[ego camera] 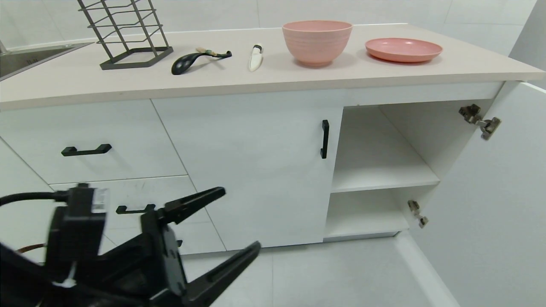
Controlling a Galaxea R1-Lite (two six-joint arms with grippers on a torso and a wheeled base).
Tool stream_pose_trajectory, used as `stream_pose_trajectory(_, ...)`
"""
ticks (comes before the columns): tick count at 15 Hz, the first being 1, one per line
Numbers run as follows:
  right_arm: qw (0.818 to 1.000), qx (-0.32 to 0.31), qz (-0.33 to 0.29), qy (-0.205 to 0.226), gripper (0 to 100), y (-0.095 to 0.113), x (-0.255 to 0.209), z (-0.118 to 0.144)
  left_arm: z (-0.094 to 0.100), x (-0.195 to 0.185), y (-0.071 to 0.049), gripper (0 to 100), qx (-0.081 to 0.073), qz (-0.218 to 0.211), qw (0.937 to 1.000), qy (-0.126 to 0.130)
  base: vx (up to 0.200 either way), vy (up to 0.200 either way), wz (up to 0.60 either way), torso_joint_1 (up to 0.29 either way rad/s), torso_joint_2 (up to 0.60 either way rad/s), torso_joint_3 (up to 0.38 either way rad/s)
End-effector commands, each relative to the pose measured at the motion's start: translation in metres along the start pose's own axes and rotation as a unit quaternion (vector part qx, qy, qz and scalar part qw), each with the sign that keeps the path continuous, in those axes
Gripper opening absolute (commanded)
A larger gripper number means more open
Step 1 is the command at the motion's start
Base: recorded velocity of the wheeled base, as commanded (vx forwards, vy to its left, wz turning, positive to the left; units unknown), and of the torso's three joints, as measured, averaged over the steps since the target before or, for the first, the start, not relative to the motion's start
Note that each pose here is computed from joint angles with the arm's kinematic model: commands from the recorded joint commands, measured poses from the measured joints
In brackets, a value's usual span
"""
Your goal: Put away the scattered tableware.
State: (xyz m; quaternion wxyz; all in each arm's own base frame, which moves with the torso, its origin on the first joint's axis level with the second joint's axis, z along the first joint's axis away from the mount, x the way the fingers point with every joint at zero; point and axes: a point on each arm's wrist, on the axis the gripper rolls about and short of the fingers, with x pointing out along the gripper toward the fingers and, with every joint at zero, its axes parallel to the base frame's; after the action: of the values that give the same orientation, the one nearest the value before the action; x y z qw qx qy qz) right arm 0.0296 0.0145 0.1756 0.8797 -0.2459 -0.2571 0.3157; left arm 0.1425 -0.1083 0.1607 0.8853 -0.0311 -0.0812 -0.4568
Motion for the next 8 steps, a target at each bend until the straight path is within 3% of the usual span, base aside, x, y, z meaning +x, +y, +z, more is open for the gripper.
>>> stream_pose_trajectory(1, 1.000, -0.005, -0.002, -0.004, 100, 0.030, -0.030, 0.007, 0.023, -0.059, 0.002, 100, 0.042, 0.090, 0.9940, -0.045, 0.000, 0.000, 0.00, 0.000, 0.00, 0.000)
stream_pose_trajectory(4, 0.999, 0.034, -0.016, 0.035, 100, 0.059, -0.053, -0.006, 0.039, -0.093, 0.002, 100, 0.090, 0.179, 0.9768, -0.075, 0.000, 0.000, 0.00, 0.000, 0.00, 0.000)
stream_pose_trajectory(6, 0.990, 0.092, -0.082, 0.074, 100, 0.058, -0.053, -0.012, 0.045, -0.115, -0.009, 100, 0.120, 0.230, 0.9614, -0.092, 0.000, 0.000, 0.00, 0.000, 0.00, 0.000)
stream_pose_trajectory(8, 0.956, 0.180, -0.162, 0.164, 100, 0.062, -0.057, -0.028, 0.039, -0.131, -0.022, 100, 0.116, 0.256, 0.9568, -0.075, 0.000, 0.000, 0.00, 0.000, 0.00, 0.000)
